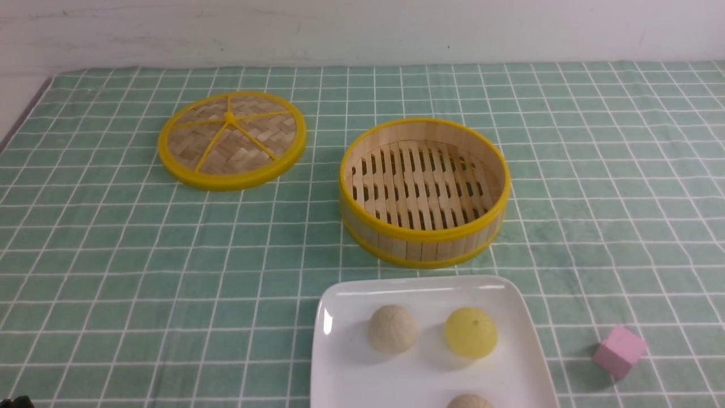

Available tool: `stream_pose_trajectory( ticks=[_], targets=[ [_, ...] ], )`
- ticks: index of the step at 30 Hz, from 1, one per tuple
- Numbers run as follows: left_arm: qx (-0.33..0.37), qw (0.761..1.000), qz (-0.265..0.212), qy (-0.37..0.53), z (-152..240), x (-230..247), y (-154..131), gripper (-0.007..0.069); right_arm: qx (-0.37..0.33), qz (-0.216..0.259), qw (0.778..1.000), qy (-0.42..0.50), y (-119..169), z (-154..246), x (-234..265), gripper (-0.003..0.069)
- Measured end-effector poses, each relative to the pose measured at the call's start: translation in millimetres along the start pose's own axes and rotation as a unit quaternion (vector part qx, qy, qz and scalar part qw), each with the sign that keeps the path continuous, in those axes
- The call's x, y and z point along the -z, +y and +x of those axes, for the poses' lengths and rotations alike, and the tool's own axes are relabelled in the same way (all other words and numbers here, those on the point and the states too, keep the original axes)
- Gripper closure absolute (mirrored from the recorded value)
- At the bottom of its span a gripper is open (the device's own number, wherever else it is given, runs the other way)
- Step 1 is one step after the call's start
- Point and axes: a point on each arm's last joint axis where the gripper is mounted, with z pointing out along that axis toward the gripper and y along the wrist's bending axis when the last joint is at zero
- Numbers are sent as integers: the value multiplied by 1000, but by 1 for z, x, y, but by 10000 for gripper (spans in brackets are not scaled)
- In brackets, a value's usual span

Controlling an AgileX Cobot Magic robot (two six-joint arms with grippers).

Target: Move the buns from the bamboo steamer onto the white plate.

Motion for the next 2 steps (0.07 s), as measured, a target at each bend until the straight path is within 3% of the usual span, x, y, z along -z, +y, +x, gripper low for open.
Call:
stream_pose_trajectory(
  ticks=[2],
  targets=[
    [0,1000,0,0,0,0,0,521,0,0,1000,0,0,0,0,458]
  ],
)
